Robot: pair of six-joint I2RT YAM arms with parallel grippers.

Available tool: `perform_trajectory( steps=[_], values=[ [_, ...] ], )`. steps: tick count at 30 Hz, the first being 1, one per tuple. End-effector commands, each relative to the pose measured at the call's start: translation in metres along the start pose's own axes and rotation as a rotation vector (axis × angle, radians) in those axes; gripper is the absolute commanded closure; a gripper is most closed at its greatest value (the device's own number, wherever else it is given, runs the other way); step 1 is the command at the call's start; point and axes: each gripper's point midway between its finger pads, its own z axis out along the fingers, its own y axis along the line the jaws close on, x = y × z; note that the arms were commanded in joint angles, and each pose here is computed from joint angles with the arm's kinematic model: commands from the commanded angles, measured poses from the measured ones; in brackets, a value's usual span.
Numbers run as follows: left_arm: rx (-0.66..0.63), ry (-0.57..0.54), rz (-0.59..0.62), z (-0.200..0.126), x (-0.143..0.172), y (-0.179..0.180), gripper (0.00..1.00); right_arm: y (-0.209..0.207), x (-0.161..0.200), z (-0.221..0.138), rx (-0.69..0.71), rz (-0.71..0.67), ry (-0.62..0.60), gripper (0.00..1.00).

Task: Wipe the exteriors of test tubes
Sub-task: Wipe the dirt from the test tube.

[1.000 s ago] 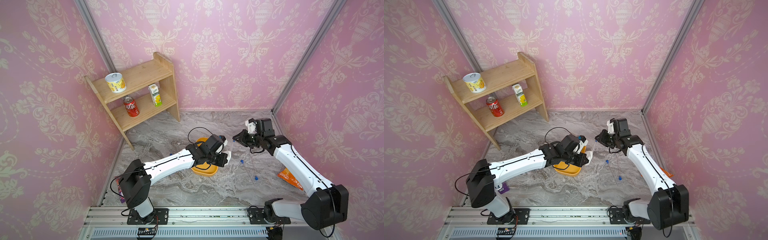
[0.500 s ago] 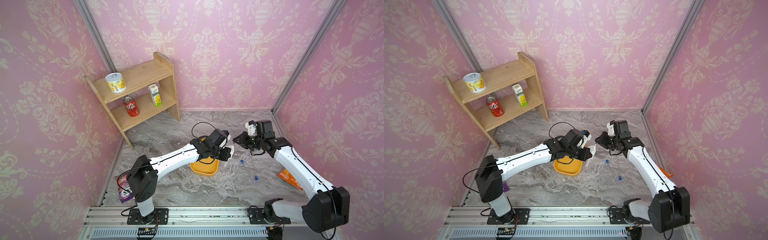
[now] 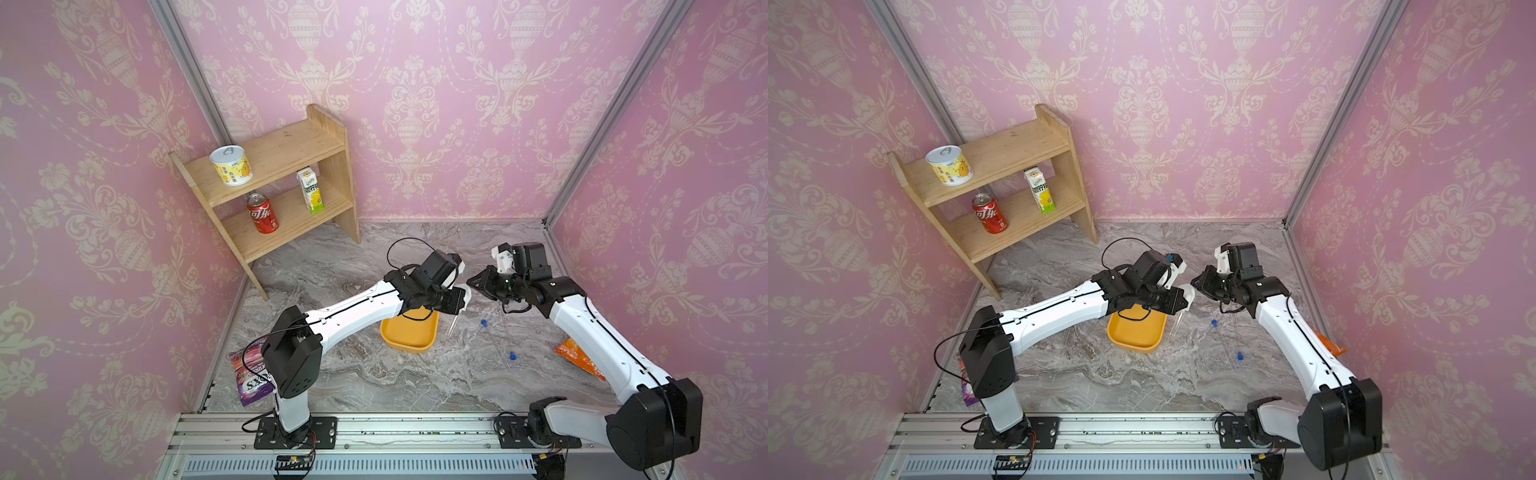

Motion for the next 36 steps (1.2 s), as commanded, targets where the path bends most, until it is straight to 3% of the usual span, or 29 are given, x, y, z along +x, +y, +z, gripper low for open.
perform_trajectory(
  steps=[1, 19, 36],
  values=[
    [0.009, 0.025, -0.013, -0.006, 0.012, 0.004, 0.97, 0.005, -0.003, 0.0, 0.003, -0.019, 0.0, 0.91],
    [0.032, 0.076, -0.052, -0.026, 0.079, 0.015, 0.96, 0.012, -0.025, 0.01, -0.001, -0.023, 0.004, 0.91],
    [0.014, 0.068, -0.01, -0.015, 0.061, 0.013, 0.95, 0.021, -0.02, -0.002, -0.039, -0.017, 0.006, 0.91]
  ],
)
